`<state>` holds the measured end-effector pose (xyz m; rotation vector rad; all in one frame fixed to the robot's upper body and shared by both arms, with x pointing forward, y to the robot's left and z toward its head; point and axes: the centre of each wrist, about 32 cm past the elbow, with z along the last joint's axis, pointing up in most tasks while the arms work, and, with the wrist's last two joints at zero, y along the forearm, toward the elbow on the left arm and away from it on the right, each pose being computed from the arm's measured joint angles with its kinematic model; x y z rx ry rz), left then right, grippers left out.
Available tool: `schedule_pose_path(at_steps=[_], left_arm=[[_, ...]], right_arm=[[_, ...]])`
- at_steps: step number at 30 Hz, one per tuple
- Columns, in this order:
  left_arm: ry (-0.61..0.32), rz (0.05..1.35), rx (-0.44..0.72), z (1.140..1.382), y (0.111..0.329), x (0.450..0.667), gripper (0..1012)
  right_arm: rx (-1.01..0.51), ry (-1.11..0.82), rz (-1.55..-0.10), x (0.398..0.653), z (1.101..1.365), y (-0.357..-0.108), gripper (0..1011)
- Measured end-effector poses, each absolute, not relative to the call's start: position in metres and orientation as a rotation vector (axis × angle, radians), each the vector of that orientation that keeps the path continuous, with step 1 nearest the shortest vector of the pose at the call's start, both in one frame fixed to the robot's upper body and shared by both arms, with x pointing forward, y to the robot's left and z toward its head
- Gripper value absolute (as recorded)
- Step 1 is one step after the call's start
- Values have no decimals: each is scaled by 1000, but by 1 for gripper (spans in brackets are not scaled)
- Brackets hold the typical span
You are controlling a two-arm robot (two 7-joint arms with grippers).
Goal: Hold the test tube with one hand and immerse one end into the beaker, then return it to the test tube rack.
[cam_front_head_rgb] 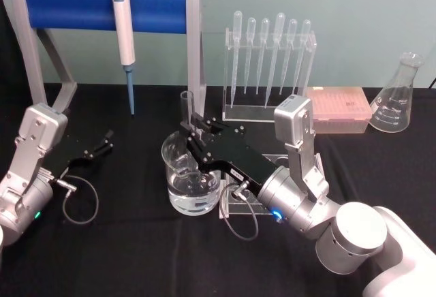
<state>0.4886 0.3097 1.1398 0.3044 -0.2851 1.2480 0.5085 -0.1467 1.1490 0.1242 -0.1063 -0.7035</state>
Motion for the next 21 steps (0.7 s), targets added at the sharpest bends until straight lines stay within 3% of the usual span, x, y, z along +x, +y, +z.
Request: schedule_pose_path(at_steps=[21], left_arm=[[-285, 1248, 304, 1140, 310, 489, 1000]], right_arm=[[124, -106, -704, 508, 1149, -147, 225]])
